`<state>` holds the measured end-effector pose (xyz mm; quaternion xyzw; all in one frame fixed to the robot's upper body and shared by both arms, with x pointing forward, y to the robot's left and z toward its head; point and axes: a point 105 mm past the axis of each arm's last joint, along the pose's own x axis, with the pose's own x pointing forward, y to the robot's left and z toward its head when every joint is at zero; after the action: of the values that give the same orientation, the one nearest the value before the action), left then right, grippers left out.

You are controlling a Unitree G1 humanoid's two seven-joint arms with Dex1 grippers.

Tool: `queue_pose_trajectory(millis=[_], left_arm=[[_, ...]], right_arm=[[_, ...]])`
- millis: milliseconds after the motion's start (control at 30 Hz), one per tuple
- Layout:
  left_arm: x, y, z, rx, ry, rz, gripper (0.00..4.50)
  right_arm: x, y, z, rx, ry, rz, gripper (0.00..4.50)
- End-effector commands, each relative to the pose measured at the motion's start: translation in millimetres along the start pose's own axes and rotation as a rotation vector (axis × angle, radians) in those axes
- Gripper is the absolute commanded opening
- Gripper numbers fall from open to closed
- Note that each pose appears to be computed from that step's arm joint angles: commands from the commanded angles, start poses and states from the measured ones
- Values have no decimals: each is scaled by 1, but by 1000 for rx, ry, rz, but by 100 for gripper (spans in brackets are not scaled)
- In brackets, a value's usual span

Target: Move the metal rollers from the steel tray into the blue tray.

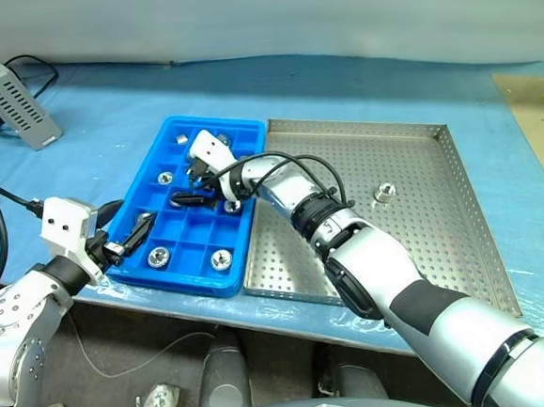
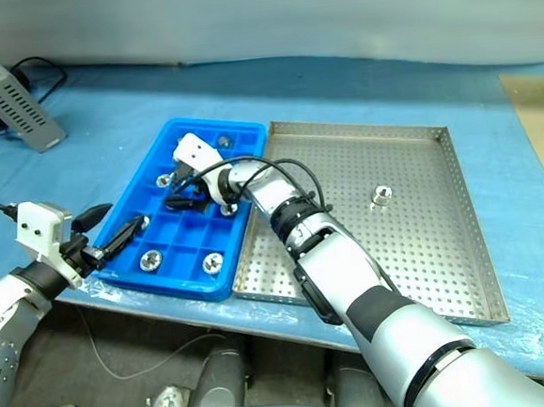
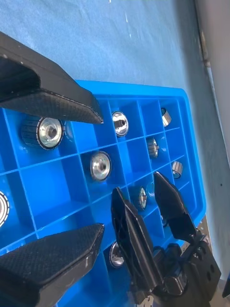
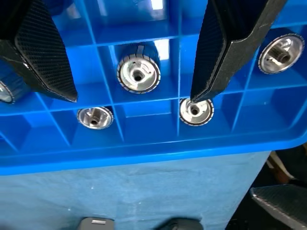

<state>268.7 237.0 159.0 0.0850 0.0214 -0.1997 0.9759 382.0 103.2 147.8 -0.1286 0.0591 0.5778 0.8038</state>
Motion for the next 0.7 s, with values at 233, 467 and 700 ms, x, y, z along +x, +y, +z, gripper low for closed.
queue_pose_trajectory(millis=[233,467,700], left_arm=[[36,-18,17,18,-68,-148,349],[91,-53,33,41,-127,-397,349],[125,-79,47,65,-165,-579,349]], right_arm=[[-33,-23,51,35,-192,-57,392],[-103,-34,-4,71,-85,-242,392],[-172,-60,-34,196,-73,-564,392]])
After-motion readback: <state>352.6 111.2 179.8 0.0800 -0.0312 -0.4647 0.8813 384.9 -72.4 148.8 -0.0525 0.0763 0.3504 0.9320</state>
